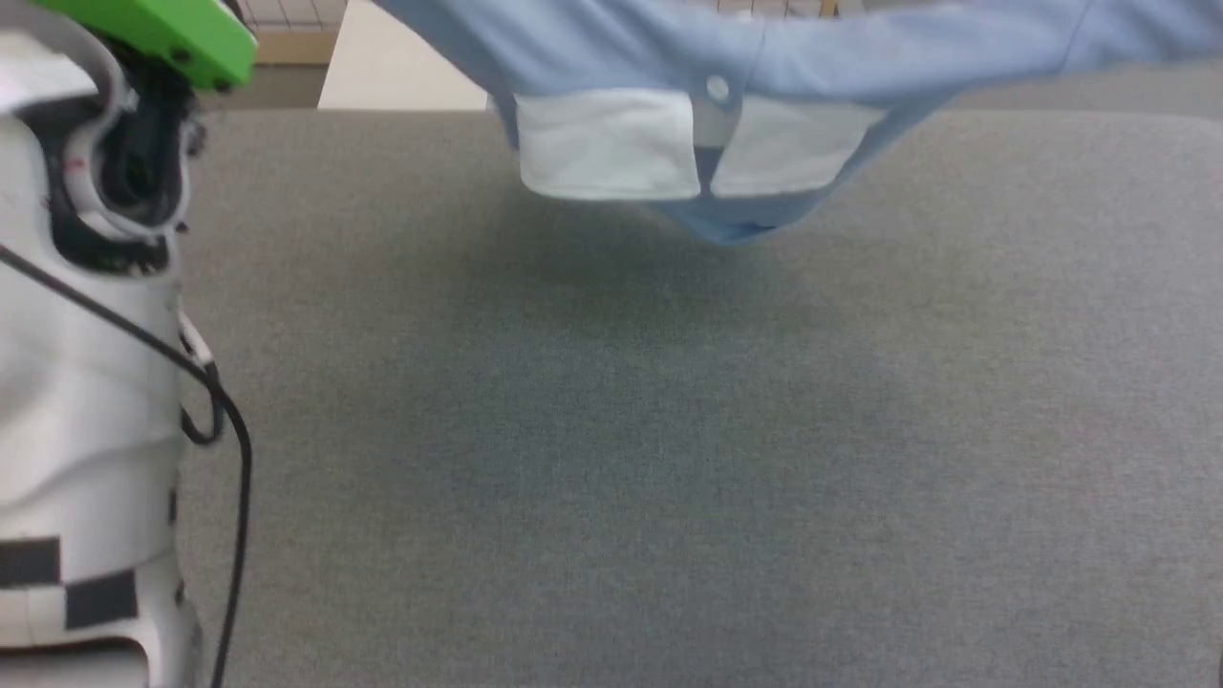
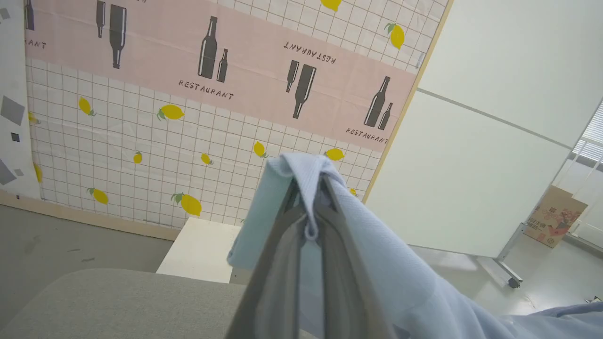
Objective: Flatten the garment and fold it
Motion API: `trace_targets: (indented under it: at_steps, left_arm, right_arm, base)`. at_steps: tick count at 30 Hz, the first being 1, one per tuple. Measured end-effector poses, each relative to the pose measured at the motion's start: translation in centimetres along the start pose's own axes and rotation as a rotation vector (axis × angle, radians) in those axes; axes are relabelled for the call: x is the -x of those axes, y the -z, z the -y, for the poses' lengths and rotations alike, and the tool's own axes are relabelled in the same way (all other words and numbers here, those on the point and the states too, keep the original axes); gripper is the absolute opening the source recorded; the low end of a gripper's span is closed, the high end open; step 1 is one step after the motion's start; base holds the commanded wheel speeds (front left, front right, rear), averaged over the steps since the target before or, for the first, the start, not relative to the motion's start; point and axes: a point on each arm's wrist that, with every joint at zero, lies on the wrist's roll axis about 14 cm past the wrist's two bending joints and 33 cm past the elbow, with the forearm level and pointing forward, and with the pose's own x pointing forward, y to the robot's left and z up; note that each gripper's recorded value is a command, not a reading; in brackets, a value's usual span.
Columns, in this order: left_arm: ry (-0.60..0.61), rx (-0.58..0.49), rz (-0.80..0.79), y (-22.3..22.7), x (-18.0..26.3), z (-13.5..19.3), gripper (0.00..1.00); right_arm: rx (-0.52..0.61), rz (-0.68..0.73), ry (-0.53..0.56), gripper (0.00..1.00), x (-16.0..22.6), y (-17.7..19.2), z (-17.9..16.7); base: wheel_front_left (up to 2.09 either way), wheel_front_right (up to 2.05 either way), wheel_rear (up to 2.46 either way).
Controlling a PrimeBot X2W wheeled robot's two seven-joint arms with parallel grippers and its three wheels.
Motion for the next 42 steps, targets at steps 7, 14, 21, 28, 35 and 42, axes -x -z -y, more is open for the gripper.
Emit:
trace_targets:
  at_steps: [7,14,21,28,35,42]
  left_arm:
    - [0.005,-0.081,0.143,-6.8,-0.4,1.2,0.0]
    - [-0.069,-0.145,0.13,-7.3,-1.0,-0.9,0.0]
    - [-0.152,-0.165,0.031,-4.2,-2.0,-4.4,0.0]
    - [-0.163,-0.2,-0.024,-1.6,-4.6,-5.4,0.0]
    - [-0.148,-0.316,0.067,-3.2,-10.3,-4.4,0.0]
    - [-0.161,-0.357,0.197,-1.2,-15.3,-4.9,0.0]
  right_arm:
    - [-0.03,0.225,-0.069,0.0,2.2,-7.0,-2.9]
    - [-0.048,0.299,-0.041,0.0,3.0,-9.2,-2.3]
    - [-0.04,0.252,0.011,0.0,1.6,-7.9,-0.9]
    - [0.011,0.169,0.056,0.0,-1.7,-6.1,-0.4]
    - [0.01,0.285,0.075,0.0,-7.5,-8.9,-2.0]
    - [-0.032,0.409,0.094,0.0,-13.8,-9.0,-1.3]
  base:
    - [0.0,0.0,0.0]
    - [0.0,0.0,0.0]
    - [0.0,0.0,0.0]
    - [0.0,0.0,0.0]
    - [0.0,0.0,0.0]
    - [0.0,0.0,0.0]
